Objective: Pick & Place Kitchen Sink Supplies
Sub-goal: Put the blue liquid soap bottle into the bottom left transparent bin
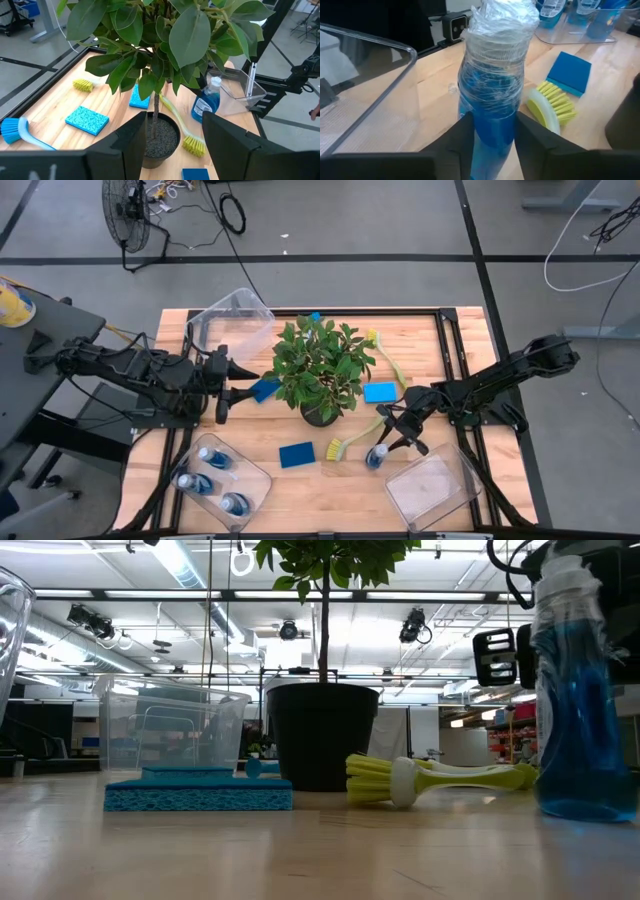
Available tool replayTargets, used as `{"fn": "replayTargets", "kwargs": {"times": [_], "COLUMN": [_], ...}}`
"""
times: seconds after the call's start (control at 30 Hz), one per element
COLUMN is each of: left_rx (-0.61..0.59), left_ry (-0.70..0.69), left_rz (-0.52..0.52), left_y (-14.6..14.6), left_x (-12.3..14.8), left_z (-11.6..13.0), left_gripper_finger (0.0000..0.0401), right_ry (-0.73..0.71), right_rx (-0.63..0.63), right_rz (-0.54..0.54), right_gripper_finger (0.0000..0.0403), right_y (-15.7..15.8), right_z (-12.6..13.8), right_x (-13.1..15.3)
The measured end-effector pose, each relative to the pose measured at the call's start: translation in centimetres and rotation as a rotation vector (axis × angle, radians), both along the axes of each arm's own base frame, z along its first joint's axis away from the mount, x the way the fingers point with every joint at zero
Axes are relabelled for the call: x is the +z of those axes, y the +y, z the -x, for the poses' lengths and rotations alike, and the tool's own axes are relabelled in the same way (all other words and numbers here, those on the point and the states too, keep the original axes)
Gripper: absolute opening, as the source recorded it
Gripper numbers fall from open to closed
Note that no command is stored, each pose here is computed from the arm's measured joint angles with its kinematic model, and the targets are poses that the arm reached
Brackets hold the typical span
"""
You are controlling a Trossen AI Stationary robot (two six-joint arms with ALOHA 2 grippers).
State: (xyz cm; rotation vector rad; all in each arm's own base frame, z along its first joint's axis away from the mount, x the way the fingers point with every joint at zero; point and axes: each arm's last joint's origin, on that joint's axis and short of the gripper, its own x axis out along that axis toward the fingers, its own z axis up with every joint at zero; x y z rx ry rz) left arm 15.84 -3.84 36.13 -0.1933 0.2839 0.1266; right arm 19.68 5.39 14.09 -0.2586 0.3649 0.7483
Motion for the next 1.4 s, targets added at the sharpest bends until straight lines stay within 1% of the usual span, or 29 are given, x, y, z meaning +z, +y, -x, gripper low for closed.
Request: {"fn": "replayTargets", "kwargs": {"times": [0.27,0.47,0.63,0.73,0.87,1.07,1.27,1.4], "left_rx": [0.005,0.011,0.007,0.007,0.013,0.013,0.012,-0.019], "left_ry": [-0.001,-0.008,-0.057,-0.082,-0.131,-0.176,-0.175,-0.171], "left_rz": [-0.001,0.003,0.015,0.023,0.063,0.077,0.073,0.050], "left_y": [0.0,0.0,0.0,0.0,-0.1,-0.1,-0.1,-0.2], "left_x": [0.0,0.1,0.5,0.8,1.2,1.7,1.7,1.6], "left_z": [0.0,0.0,-0.1,-0.2,-0.3,-0.4,-0.4,-0.4], "left_gripper_finger": [0.0194,0.0194,0.0194,0.0194,0.0194,0.0194,0.0194,0.0194], "right_ry": [0.054,0.089,0.038,0.046,0.010,-0.052,-0.074,-0.071], "right_rx": [-0.120,-0.163,-0.145,-0.152,-0.147,-0.130,-0.176,-0.219], "right_rz": [-0.046,-0.115,-0.144,-0.166,-0.185,-0.203,-0.191,-0.136], "right_gripper_finger": [0.0111,0.0111,0.0111,0.0111,0.0111,0.0111,0.0111,0.0111], "right_y": [-0.2,-0.1,0.2,0.3,0.4,1.0,1.4,1.7], "right_z": [-0.2,-0.2,-0.3,-0.3,-0.5,-1.7,-3.3,-4.4], "right_x": [0.0,0.2,0.7,0.8,1.2,3.1,5.6,7.4]}}
